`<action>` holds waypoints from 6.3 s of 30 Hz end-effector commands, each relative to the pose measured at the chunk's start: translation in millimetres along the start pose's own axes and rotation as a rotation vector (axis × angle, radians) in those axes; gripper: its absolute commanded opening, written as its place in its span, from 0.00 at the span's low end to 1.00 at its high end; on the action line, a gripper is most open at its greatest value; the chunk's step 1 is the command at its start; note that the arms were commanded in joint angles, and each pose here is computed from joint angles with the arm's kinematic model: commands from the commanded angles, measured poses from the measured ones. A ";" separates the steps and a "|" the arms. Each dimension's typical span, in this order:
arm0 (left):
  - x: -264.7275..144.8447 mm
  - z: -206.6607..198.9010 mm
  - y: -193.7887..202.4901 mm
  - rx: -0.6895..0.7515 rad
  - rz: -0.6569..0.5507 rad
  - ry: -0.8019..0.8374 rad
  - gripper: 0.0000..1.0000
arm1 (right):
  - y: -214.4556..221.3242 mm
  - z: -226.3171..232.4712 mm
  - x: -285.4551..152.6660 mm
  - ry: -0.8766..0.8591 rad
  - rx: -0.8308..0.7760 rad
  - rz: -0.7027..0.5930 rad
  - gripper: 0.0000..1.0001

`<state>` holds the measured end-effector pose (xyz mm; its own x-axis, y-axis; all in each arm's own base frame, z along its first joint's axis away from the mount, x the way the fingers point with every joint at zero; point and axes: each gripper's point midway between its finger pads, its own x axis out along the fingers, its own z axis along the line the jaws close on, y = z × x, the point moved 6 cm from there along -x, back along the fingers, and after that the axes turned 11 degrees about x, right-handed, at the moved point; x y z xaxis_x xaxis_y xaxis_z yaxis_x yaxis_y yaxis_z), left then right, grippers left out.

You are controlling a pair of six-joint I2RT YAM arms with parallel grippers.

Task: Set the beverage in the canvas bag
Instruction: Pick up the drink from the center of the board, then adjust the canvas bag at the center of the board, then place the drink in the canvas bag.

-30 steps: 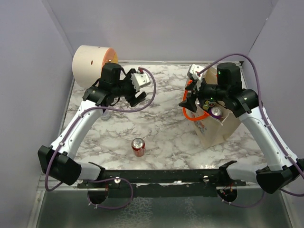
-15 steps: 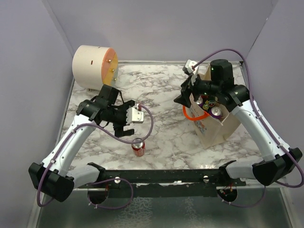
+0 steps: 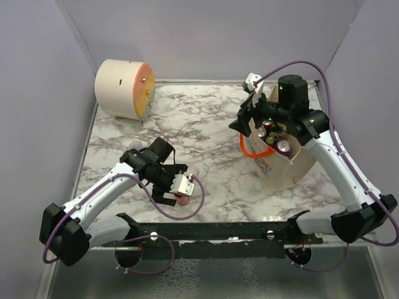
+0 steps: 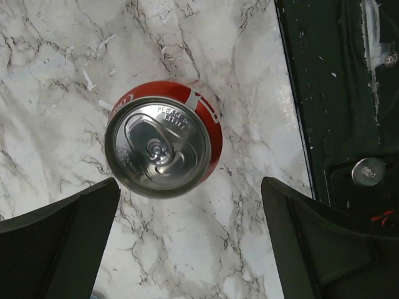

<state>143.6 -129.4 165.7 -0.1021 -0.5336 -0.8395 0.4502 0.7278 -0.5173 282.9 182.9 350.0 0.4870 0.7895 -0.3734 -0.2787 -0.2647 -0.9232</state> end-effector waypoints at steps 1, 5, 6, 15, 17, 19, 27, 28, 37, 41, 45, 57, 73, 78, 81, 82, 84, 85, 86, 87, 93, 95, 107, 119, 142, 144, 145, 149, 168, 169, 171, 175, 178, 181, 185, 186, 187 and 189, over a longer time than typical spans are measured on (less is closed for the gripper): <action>15.1 22.8 -0.6 0.057 -0.024 -0.084 0.99 | -16.0 1.4 -15.2 0.056 -0.032 -0.061 0.85; 24.7 31.7 -2.4 0.036 -0.048 -0.088 0.99 | -15.1 -2.4 -21.5 0.076 -0.028 -0.065 0.85; 26.1 32.5 -4.1 0.038 -0.057 -0.083 0.99 | -15.1 -3.9 -23.1 0.082 -0.026 -0.069 0.85; 33.0 29.4 -14.3 0.069 -0.108 -0.035 0.92 | -9.1 -12.2 -32.8 0.118 -0.009 -0.077 0.86; 33.6 29.9 -16.5 0.071 -0.120 -0.029 0.89 | -7.7 -13.4 -34.2 0.122 -0.007 -0.077 0.86; 35.0 28.8 -18.1 0.071 -0.130 -0.018 0.87 | -5.6 -14.4 -35.9 0.129 -0.003 -0.076 0.86; 40.2 27.1 -26.8 0.068 -0.183 0.010 0.68 | 2.3 -24.6 -43.4 0.216 0.004 -0.065 0.86; 40.2 27.5 -28.8 0.066 -0.192 0.012 0.66 | 4.4 -26.9 -44.1 0.237 0.006 -0.059 0.85; 33.3 39.6 -43.9 0.045 -0.247 -0.015 0.25 | 24.5 -48.3 -39.6 0.384 0.030 0.003 0.81; 27.3 50.4 -48.4 0.056 -0.242 -0.052 0.02 | 33.4 -57.9 -32.7 0.421 0.043 0.040 0.78; 19.7 63.1 -51.6 0.053 -0.216 -0.096 0.00 | 35.2 -63.6 -27.8 0.434 0.049 0.058 0.74; 1.2 91.9 -66.9 0.081 -0.217 -0.174 0.00 | 43.8 -74.0 -4.6 0.370 0.063 0.155 0.57; -9.6 107.2 -74.7 0.106 -0.217 -0.218 0.00 | 40.7 -80.8 17.7 0.335 0.144 0.154 0.25; -14.3 117.3 -79.9 0.118 -0.222 -0.243 0.00 | 31.5 -74.9 22.5 0.307 0.144 0.134 0.11; -16.9 119.8 -80.5 0.122 -0.218 -0.255 0.00 | 26.2 -69.6 28.5 0.278 0.147 0.126 0.06; -18.2 120.4 -81.0 0.123 -0.218 -0.260 0.00 | 24.1 -67.5 30.8 0.269 0.146 0.123 0.05; -20.4 121.9 -81.6 0.122 -0.223 -0.270 0.00 | 19.8 -62.3 36.0 0.251 0.136 0.118 0.03; -21.4 122.7 -81.9 0.120 -0.225 -0.274 0.00 | 18.0 -59.8 38.4 0.243 0.132 0.117 0.02; -22.7 123.8 -82.4 0.116 -0.230 -0.278 0.00 | 15.7 -56.7 41.1 0.233 0.129 0.113 0.02; -24.0 125.0 -82.8 0.111 -0.232 -0.284 0.00 | 13.6 -54.0 43.4 0.223 0.128 0.110 0.02; -33.6 130.4 -77.1 0.089 -0.229 -0.322 0.00 | 8.7 -40.5 61.6 0.162 0.121 0.106 0.01; -37.3 130.4 -73.8 0.077 -0.229 -0.332 0.00 | 5.8 -36.6 67.3 0.145 0.117 0.103 0.01; -52.0 128.7 -61.4 0.032 -0.237 -0.375 0.00 | -11.6 -14.2 95.6 0.066 0.082 0.089 0.01; -62.3 138.0 -67.8 0.030 -0.272 -0.405 0.00 | -16.5 -10.7 93.8 0.060 0.065 0.080 0.06; -154.9 230.6 -124.9 -0.204 -0.547 -0.703 0.00 | -29.1 -38.0 -42.3 0.349 0.084 -0.081 0.68; -160.3 243.0 -139.7 -0.210 -0.564 -0.724 0.00 | -26.1 -45.7 -61.2 0.396 0.108 -0.101 0.68; -159.7 248.2 -147.9 -0.206 -0.562 -0.728 0.00 | -24.1 -48.5 -70.0 0.418 0.120 -0.111 0.68; -156.2 263.2 -188.4 -0.179 -0.582 -0.728 0.00 | -13.2 -63.5 -104.1 0.526 0.197 -0.142 0.68; -45.8 287.6 -272.2 -0.257 -0.646 -0.529 0.00 | 60.0 -73.5 -181.8 0.801 0.393 -0.163 0.69; -40.1 287.2 -272.9 -0.264 -0.640 -0.514 0.00 | 62.4 -70.7 -183.8 0.805 0.398 -0.168 0.69; -30.2 285.4 -275.2 -0.272 -0.637 -0.485 0.00 | 66.5 -66.6 -187.6 0.809 0.407 -0.175 0.69; -16.8 279.5 -281.4 -0.264 -0.645 -0.426 0.00 | 69.4 -62.1 -196.1 0.835 0.394 -0.191 0.69; -3.8 272.4 -287.5 -0.254 -0.645 -0.374 0.00 | 70.6 -61.9 -199.8 0.843 0.396 -0.202 0.70; 7.2 266.0 -295.0 -0.239 -0.655 -0.324 0.00 | 72.7 -60.8 -201.5 0.839 0.414 -0.220 0.71; 24.6 254.8 -306.9 -0.206 -0.644 -0.269 0.00 | 79.1 -60.7 -201.7 0.832 0.452 -0.232 0.72; 26.7 252.1 -309.6 -0.203 -0.644 -0.261 0.00 | 80.0 -60.9 -201.4 0.829 0.454 -0.232 0.72; 28.9 250.2 -311.2 -0.205 -0.644 -0.254 0.00 | 80.2 -61.9 -201.6 0.832 0.454 -0.232 0.72; 32.0 245.8 -313.7 -0.209 -0.652 -0.225 0.00 | 80.5 -63.9 -202.1 0.838 0.450 -0.232 0.72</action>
<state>237.2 -469.7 314.7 -0.0100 -0.9179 -0.3967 0.1368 0.3917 -0.9098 214.0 -35.5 342.0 0.9448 0.0753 -0.3188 -0.3276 0.2072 -0.9218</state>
